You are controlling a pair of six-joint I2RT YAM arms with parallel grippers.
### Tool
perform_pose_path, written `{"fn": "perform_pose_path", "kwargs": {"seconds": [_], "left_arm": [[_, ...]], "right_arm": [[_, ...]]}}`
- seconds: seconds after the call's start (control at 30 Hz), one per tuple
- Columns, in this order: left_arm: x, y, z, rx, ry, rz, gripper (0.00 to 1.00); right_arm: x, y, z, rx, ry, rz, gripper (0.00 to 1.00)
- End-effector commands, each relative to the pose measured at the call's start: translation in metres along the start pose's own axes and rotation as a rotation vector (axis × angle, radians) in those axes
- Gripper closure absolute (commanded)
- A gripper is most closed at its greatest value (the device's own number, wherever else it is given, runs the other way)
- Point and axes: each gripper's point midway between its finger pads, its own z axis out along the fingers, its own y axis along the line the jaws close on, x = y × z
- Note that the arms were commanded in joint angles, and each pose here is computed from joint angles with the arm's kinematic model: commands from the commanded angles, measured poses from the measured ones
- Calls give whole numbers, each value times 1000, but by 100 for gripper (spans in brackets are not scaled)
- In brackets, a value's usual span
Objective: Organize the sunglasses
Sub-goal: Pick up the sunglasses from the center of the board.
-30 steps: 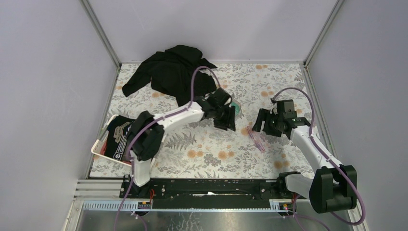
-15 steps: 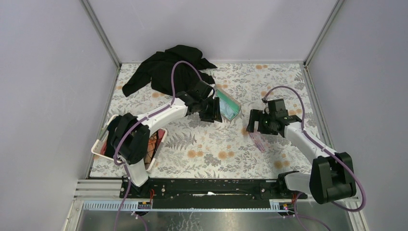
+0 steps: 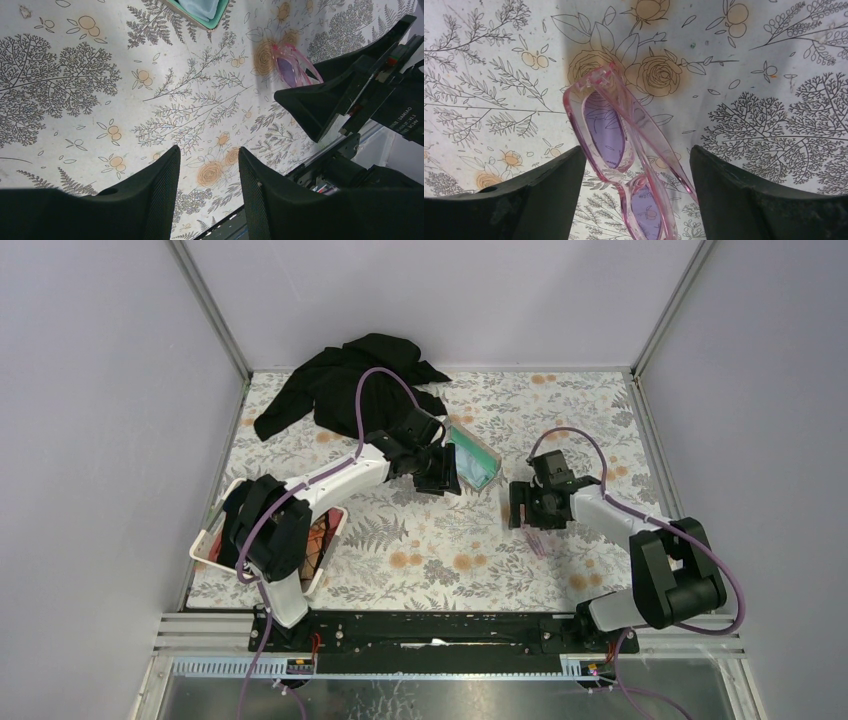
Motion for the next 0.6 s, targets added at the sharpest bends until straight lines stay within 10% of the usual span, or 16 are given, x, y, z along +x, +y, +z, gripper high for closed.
{"fn": "perform_pose_path", "kwargs": {"seconds": [0.0, 0.2, 0.57], "left_arm": [[2, -2, 5, 21, 7, 17, 49], [2, -2, 7, 22, 11, 16, 48], [1, 10, 3, -2, 3, 6, 48]], "right_arm": [[-11, -1, -4, 39, -17, 6, 22], [-13, 10, -3, 1, 8, 31, 65], [-31, 52, 7, -55, 18, -24, 64]]}}
